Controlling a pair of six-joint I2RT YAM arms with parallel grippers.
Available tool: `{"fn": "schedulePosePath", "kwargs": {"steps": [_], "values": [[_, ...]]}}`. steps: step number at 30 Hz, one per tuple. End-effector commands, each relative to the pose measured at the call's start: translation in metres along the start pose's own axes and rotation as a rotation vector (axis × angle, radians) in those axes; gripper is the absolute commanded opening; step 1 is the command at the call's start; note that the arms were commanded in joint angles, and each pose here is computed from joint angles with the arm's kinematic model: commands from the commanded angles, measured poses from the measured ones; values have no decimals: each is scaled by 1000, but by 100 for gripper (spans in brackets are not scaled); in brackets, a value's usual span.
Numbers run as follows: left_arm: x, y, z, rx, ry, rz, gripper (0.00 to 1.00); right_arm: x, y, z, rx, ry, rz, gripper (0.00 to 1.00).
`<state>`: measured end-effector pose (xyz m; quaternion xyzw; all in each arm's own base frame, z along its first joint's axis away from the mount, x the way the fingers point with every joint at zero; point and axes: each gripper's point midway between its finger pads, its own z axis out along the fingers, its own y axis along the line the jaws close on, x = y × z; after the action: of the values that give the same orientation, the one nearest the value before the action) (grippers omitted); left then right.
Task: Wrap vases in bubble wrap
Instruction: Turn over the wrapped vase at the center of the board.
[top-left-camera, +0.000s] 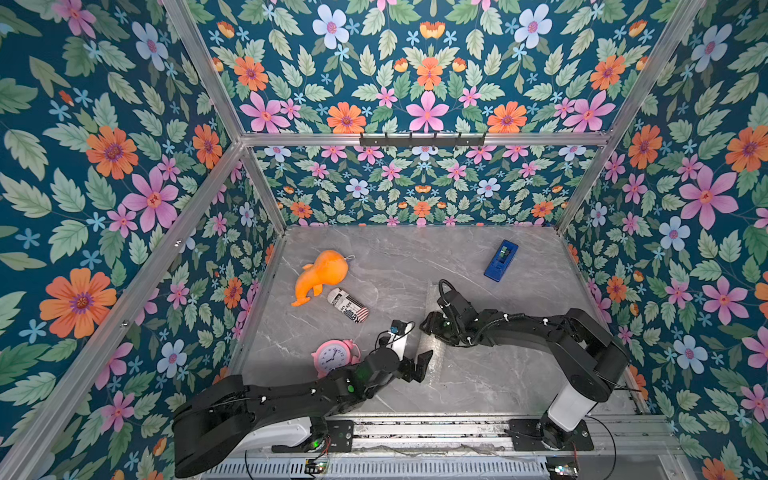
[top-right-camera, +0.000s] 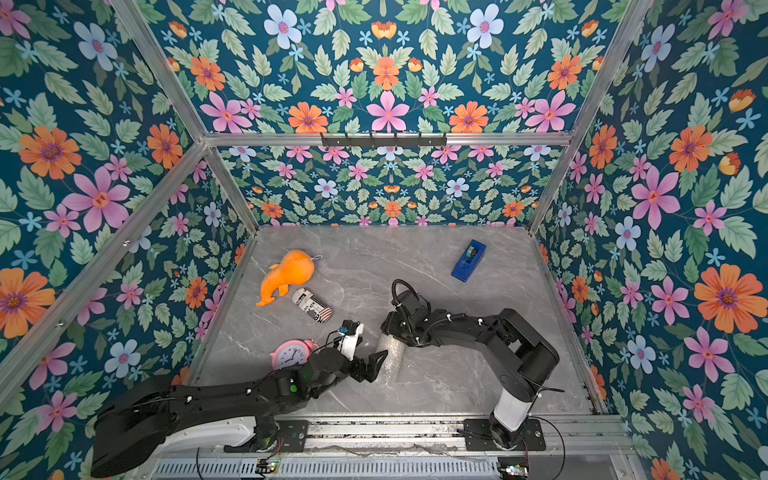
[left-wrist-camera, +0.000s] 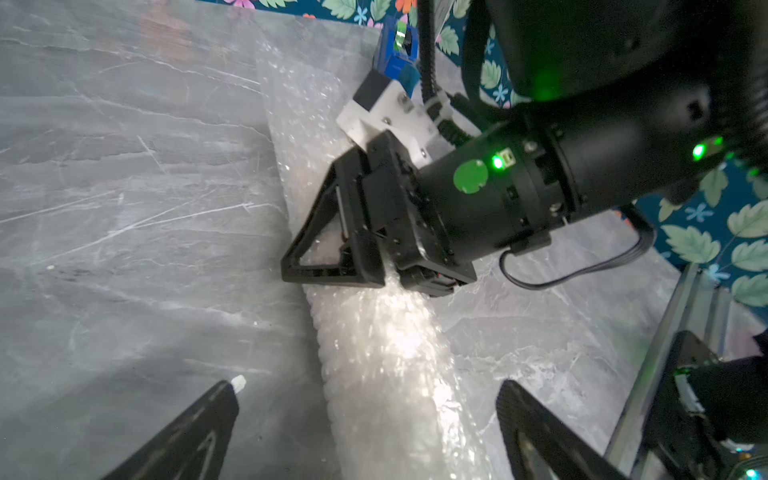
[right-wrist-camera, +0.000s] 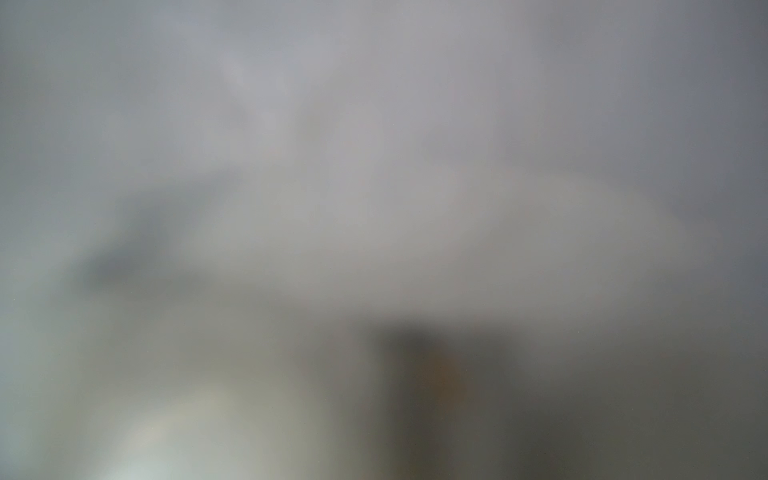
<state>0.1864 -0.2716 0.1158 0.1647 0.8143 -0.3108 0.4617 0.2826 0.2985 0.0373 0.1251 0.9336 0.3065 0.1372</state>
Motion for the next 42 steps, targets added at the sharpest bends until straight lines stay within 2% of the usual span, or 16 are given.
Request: {"fn": "schedulePosePath", "kwargs": {"steps": [1, 5, 7, 13, 19, 30, 33, 42], "values": [[-10, 1, -1, 44, -37, -95, 97, 2, 20, -3, -111, 14, -67, 26], [-6, 7, 4, 34, -18, -122, 77, 7, 13, 0, -74, 48, -84, 26], [-5, -2, 7, 84, -9, -118, 73, 8, 9, 2, -49, 57, -81, 26], [2, -8, 22, 85, 39, -108, 80, 9, 1, 4, -3, 65, -81, 27], [19, 14, 34, -52, 116, -68, 70, 7, 0, 3, 32, 62, -96, 29], [35, 13, 47, -58, 176, -77, 66, 10, -6, 7, 110, 51, -102, 39], [39, 15, 49, -73, 197, -75, 65, 10, -7, 7, 122, 43, -89, 48], [55, 24, 55, -125, 262, -64, 65, 4, -11, 2, 159, -3, -80, 81]]}}
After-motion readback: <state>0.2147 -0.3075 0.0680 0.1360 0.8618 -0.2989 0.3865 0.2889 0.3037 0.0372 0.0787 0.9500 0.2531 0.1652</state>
